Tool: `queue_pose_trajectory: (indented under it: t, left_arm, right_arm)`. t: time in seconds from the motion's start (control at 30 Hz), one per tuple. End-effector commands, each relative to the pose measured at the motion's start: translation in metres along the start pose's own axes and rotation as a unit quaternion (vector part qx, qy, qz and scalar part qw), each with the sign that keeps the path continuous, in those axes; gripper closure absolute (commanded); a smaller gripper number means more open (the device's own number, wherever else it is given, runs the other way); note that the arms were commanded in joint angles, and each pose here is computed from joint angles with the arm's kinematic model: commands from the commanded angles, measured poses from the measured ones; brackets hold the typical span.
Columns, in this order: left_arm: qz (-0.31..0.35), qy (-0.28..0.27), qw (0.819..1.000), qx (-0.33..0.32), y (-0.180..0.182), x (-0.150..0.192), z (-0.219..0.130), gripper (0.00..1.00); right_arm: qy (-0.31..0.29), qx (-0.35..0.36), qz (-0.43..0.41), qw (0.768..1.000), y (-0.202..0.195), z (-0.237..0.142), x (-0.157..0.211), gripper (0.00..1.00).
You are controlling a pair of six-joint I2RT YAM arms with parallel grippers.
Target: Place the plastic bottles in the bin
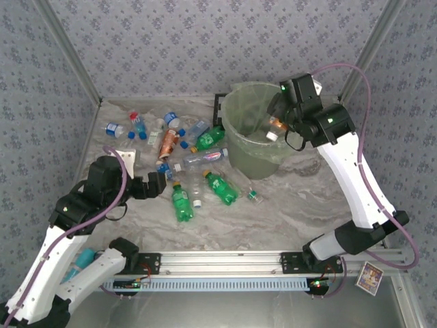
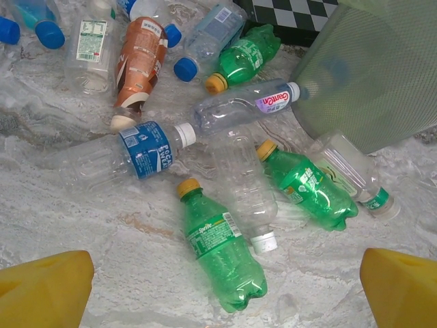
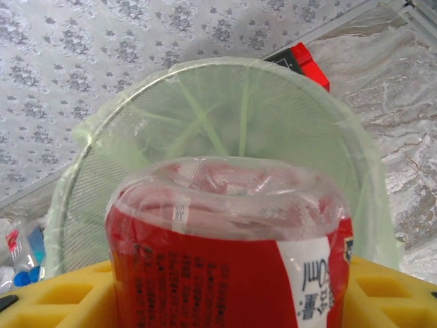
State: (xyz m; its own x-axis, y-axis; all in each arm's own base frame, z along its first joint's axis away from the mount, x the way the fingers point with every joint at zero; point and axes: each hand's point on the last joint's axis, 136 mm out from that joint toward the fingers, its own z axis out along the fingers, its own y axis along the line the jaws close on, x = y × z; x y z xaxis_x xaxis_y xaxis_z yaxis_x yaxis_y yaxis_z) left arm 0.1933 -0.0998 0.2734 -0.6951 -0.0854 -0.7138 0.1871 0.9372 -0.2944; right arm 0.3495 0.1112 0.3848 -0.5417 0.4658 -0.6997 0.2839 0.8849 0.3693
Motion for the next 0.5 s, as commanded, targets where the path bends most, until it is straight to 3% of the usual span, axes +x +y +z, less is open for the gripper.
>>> queue_pose_trajectory:
  t: [0.0,0.3,0.4,0.47]
  left_arm:
    - [0.011,-0.027,1.000,0.009,-0.004,-0.012,-0.011,0.00]
    - [0.011,-0.024,1.000,0.008,-0.004,-0.010,-0.014,0.00]
    - [0.011,-0.024,1.000,0.007,-0.003,-0.009,-0.015,0.00]
    - [0.011,-0.024,1.000,0.006,-0.002,-0.009,-0.015,0.00]
  right_arm:
    - [0.017,-0.009,-0.002,1.000,0.001,0.001,-0.001,0.38]
    - [0.030,0.024,0.002,0.999,-0.011,0.024,-0.003,0.37]
    - [0.022,0.022,0.003,1.000,-0.008,0.025,-0.008,0.26]
    - [0.021,0.017,0.003,1.000,-0.004,0.023,-0.008,0.08]
